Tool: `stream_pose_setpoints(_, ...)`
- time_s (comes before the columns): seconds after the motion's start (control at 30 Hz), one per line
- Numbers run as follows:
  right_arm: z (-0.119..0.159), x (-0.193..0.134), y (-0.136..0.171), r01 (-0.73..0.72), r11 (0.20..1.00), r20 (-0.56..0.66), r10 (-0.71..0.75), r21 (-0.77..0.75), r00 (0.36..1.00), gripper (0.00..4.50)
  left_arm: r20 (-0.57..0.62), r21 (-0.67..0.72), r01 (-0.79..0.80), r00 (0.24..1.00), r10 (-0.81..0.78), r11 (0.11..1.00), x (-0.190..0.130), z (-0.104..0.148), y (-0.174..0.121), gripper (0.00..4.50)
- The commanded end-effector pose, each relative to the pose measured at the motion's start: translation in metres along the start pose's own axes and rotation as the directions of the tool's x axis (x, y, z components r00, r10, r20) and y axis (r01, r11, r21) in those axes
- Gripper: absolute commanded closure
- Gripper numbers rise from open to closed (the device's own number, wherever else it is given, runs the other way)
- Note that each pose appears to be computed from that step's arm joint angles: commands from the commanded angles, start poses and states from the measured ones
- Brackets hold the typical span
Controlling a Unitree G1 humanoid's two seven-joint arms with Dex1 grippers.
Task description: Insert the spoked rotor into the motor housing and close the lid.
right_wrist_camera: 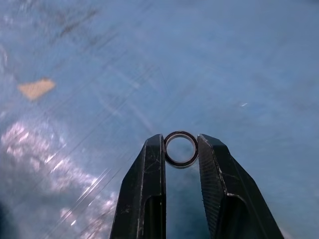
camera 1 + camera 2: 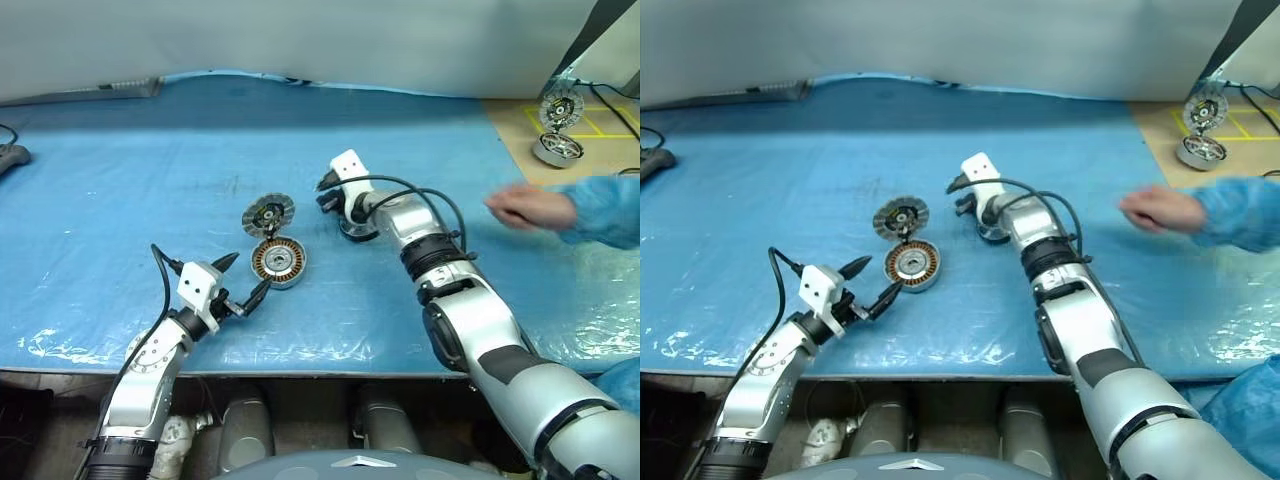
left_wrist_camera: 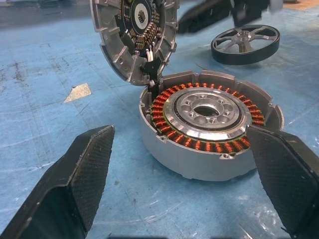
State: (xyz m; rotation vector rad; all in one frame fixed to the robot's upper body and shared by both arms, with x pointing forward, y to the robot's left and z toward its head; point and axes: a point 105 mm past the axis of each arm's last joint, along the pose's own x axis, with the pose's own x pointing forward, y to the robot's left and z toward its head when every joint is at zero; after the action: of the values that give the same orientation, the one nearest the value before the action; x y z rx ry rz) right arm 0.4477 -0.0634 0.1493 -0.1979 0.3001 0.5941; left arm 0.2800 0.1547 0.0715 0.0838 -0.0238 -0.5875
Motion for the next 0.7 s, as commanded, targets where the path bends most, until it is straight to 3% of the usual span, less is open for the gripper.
stream_pose_setpoints(0.03,0.056,-0.041,-0.023,0.055,0.998,0.183,-0.059,0.027,0.981,3.96,0.038,0.035,0.015,0.999,-0.017,0.999,-0.001,0.013,-0.001,0.0)
stream_pose_setpoints(0.2,0.042,-0.082,-0.009,0.035,0.999,0.209,-0.029,-0.027,0.978,3.96,0.045,0.028,0.042,0.998,-0.044,0.999,0.0,0.016,-0.009,0.0)
stream_pose_setpoints(0.4,-0.016,-0.111,0.068,-0.219,0.968,0.134,0.234,-0.119,0.963,3.96,0.09,0.016,0.042,0.995,-0.044,0.999,0.0,0.03,-0.011,0.0)
stream_pose_setpoints(0.53,-0.038,-0.108,0.087,-0.27,0.945,0.089,0.289,-0.182,0.953,3.96,0.087,0.024,0.051,0.995,-0.053,0.998,-0.001,0.033,-0.014,0.0)
stream_pose_setpoints(0.7,-0.035,-0.088,0.103,-0.311,0.932,0.1,0.333,-0.188,0.938,3.96,0.07,0.027,0.044,0.996,-0.046,0.999,-0.001,0.032,-0.011,0.0)
